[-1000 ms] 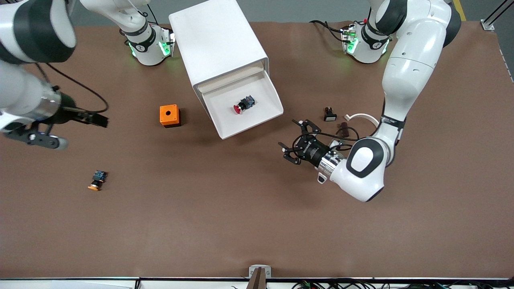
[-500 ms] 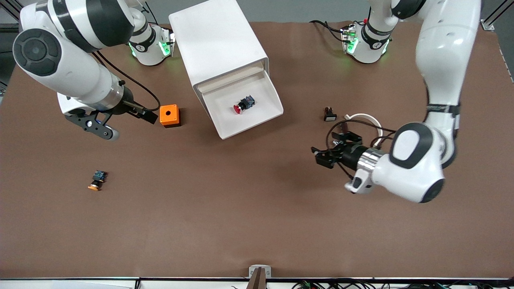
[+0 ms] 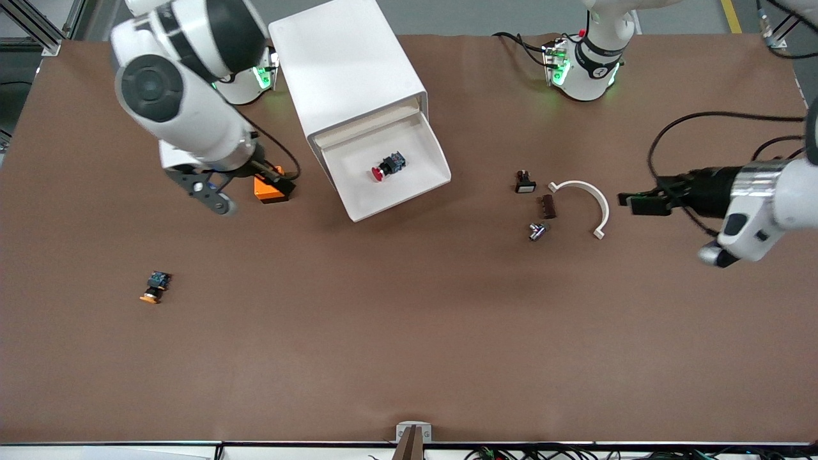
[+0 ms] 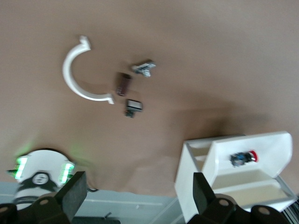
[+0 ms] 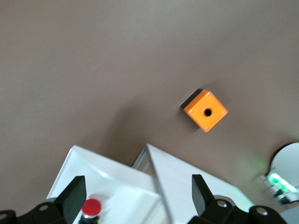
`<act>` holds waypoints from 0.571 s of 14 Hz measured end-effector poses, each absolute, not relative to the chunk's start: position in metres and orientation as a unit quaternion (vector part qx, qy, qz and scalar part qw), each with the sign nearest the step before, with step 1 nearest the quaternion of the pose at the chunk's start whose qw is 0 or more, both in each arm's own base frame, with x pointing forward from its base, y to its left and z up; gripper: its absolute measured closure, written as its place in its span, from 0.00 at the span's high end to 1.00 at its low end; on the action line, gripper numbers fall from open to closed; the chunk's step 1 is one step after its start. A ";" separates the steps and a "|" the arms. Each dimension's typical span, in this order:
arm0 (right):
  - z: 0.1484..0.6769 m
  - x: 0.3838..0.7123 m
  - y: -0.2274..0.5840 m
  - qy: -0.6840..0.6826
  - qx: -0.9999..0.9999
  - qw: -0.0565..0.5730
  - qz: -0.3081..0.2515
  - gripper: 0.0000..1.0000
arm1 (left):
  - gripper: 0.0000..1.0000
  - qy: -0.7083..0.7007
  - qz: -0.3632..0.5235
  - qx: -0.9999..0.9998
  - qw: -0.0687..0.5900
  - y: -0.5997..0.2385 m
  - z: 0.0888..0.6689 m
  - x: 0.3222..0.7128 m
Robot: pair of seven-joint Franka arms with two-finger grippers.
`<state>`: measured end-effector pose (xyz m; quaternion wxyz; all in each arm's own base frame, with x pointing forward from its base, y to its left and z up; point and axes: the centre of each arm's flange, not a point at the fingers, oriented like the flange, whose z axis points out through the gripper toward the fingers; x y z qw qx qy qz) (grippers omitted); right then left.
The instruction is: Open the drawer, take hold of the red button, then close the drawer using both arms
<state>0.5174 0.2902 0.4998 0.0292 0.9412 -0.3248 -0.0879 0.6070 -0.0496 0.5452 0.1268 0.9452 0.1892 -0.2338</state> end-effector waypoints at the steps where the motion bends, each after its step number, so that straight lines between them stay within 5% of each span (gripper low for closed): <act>1: 0.493 0.510 0.308 -0.330 0.940 0.024 -0.079 1.00 | 1.00 0.187 -0.225 0.950 0.114 -0.040 0.553 0.598; 8: 0.453 0.453 0.414 -0.378 0.924 0.000 -0.049 1.00 | 1.00 0.148 -0.173 0.970 0.083 0.015 0.568 0.553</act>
